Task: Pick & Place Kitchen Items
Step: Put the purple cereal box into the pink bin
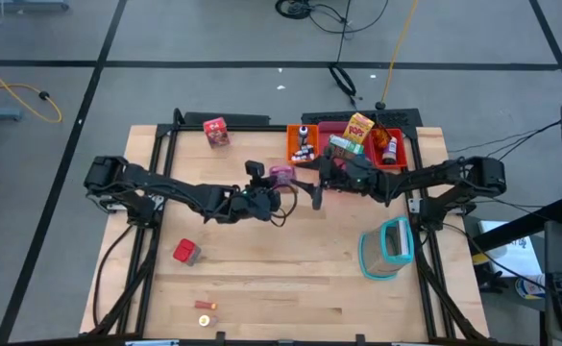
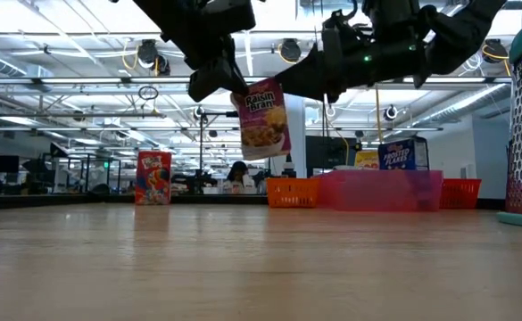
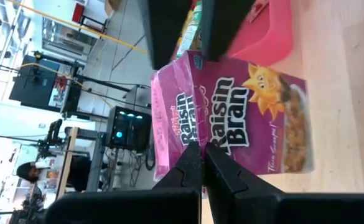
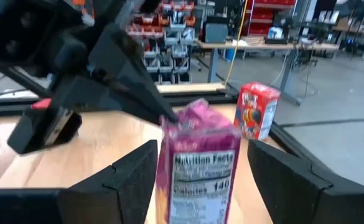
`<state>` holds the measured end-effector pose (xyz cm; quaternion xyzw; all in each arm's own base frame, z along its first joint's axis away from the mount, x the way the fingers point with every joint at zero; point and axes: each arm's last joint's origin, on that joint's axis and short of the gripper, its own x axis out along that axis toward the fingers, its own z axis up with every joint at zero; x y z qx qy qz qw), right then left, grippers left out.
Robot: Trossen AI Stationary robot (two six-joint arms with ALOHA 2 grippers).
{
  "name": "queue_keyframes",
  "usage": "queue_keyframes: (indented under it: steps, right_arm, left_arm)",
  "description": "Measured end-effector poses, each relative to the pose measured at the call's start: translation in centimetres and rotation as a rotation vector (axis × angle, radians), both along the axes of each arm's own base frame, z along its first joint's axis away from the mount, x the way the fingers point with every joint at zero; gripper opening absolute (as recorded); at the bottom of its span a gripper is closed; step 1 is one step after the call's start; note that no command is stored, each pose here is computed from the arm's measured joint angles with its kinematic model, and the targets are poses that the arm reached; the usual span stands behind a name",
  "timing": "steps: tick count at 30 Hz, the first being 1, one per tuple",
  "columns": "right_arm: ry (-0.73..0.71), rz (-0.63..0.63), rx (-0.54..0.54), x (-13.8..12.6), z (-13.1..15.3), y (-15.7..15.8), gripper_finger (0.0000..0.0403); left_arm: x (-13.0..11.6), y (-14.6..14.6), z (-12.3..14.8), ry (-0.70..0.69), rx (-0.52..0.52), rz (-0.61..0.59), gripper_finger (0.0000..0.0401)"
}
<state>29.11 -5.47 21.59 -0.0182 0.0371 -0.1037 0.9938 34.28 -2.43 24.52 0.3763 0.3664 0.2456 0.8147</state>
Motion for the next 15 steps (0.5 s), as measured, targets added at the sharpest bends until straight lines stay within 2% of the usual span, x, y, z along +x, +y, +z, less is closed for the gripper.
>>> queue_keyframes:
  steps: [11,15]
  right_arm:
    - [0.018,0.000,0.031,0.4,-0.9,-0.1,0.0242]
    - [0.016,0.002,0.031,0.4,-1.0,-0.1,0.0216]
  left_arm:
    - [0.2,-0.2,0.2,-0.030,-0.026,-0.035,0.0000]
    - [0.2,-0.3,0.2,-0.030,-0.028,-0.037,0.0000]
